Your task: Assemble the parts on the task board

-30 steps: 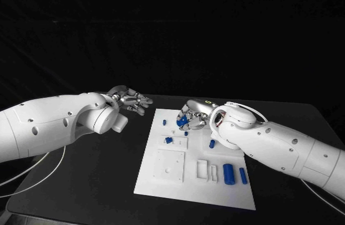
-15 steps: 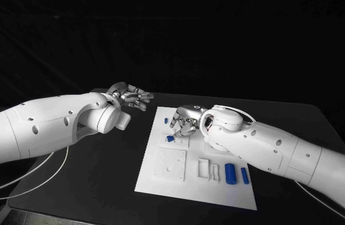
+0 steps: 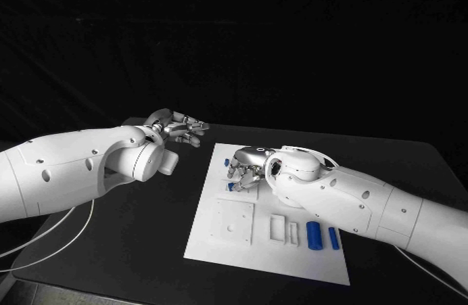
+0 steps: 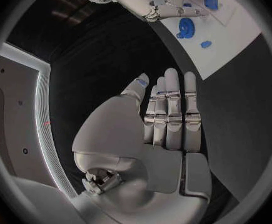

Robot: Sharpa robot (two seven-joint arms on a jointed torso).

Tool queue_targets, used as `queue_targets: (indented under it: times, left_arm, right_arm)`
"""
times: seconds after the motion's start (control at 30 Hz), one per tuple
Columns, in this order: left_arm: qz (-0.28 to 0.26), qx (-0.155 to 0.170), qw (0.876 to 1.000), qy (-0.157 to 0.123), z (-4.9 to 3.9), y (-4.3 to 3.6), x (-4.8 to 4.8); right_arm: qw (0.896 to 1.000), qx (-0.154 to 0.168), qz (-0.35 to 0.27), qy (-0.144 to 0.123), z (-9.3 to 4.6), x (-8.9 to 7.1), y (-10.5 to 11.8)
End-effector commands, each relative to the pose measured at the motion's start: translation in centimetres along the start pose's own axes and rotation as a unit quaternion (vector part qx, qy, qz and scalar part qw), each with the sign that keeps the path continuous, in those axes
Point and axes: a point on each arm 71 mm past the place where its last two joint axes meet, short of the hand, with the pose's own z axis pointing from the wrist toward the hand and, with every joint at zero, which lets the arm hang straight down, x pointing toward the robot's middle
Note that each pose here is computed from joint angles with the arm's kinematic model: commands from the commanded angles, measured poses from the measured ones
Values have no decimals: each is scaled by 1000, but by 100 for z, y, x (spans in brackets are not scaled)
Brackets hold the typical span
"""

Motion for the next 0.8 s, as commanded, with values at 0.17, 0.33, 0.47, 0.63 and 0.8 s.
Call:
queue_targets:
  times: [0.17, 0.33, 0.47, 0.63, 0.8]
  left_arm:
    - [-8, 12, 1000, -2, 2, -44, 16]
    - [-9, 10, 1000, 1, 7, -43, 22]
    - [-9, 8, 1000, 3, 8, -41, 24]
    - [-9, 5, 1000, 4, 9, -36, 23]
    - [-9, 4, 1000, 5, 9, -34, 25]
  right_arm:
    - [1000, 7, -19, 5, 14, 36, -13]
    - [1000, 8, -22, 6, 16, 50, -13]
    - [1000, 6, -23, 8, 15, 62, -9]
    - [1000, 3, -24, 10, 9, 74, 1]
    - [1000, 2, -24, 12, 8, 86, 6]
